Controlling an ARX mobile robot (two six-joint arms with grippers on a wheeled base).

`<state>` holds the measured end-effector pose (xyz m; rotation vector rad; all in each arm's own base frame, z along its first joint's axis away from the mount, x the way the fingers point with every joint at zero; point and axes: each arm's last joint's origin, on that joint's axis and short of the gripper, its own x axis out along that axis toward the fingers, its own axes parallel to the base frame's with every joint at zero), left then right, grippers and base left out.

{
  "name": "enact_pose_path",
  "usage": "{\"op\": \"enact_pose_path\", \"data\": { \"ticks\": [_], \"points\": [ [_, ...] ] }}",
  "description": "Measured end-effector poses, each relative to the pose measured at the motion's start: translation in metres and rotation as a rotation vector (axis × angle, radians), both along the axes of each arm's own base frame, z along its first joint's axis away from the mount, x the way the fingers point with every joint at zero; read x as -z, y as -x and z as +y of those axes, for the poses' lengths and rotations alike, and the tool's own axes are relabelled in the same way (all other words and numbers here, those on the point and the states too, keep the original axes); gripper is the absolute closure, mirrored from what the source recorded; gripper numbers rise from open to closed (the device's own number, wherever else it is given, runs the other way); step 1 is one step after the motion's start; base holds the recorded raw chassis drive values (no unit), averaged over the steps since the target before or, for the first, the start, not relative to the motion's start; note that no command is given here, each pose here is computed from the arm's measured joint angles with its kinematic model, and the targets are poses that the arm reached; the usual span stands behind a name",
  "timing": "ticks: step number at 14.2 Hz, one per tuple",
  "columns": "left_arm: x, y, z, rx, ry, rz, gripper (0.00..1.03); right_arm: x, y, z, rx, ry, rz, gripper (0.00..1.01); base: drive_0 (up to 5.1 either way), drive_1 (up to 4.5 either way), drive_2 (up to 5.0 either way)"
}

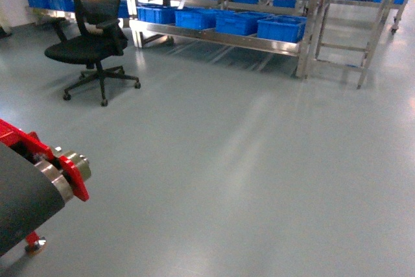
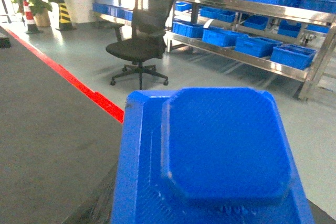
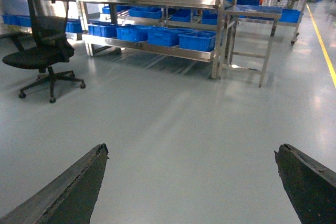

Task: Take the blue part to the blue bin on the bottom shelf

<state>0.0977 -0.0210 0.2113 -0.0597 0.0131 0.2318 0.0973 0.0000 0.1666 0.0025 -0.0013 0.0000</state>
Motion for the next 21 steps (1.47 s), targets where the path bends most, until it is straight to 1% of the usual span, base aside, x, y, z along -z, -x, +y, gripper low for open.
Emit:
{"op": "enact_pose_path", "data": {
  "ticks": [21],
  "points": [
    [-0.0001, 0.0, 0.0, 0.0, 0.0, 0.0, 0.6, 0.0, 0.0, 0.0, 0.0, 0.0, 0.0, 0.03, -1.6, -1.59, -1.6]
  ]
}}
